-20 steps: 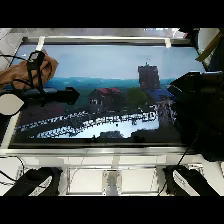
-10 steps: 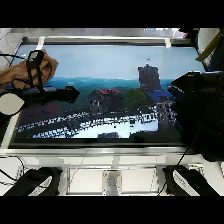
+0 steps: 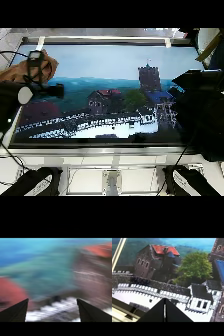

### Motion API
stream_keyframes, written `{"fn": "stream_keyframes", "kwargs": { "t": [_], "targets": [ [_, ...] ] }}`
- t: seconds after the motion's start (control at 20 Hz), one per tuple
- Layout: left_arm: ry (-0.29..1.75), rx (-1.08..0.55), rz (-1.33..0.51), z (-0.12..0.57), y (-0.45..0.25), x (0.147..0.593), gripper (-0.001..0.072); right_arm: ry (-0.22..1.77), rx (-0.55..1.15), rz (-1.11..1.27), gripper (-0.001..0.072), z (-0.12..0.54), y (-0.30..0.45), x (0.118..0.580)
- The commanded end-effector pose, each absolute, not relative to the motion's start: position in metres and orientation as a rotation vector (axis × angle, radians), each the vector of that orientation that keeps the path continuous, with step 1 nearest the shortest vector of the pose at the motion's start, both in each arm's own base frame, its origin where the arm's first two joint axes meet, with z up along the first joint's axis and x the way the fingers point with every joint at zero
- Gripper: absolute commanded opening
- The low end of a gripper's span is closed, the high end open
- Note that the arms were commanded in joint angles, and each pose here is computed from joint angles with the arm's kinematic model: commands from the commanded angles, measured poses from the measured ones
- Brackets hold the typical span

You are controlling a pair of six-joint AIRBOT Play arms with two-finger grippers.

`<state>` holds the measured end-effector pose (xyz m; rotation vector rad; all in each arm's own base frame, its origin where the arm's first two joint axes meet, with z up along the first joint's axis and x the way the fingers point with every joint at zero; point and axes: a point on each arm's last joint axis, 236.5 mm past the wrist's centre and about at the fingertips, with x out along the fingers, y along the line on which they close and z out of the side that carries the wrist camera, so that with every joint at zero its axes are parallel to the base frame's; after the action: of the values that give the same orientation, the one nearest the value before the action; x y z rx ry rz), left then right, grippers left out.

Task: Fold the clothes and pants, and hang the long-sleeved shirts on hangers.

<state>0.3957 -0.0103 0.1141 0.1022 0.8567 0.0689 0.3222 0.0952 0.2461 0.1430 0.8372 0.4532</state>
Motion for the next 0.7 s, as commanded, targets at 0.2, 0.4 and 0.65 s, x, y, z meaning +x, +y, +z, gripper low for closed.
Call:
{"fn": "stream_keyframes", "kwargs": {
  "t": [0.2, 0.4, 0.65],
  "targets": [
    [0.871, -0.089, 0.577, 0.055, 0.229, 0.436, 0.0714, 0.889, 0.192, 0.429, 0.0040, 0.215, 0.092, 0.362],
    [0.961, -0.042, 0.571, 0.010, 0.263, 0.480, 0.0715, 0.960, 0.231, 0.449, 0.0040, 0.191, 0.098, 0.376],
    [0.994, -0.064, 0.593, -0.025, 0.286, 0.521, 0.0716, 0.973, 0.207, 0.499, 0.0040, 0.186, 0.120, 0.376]
  ]
}}
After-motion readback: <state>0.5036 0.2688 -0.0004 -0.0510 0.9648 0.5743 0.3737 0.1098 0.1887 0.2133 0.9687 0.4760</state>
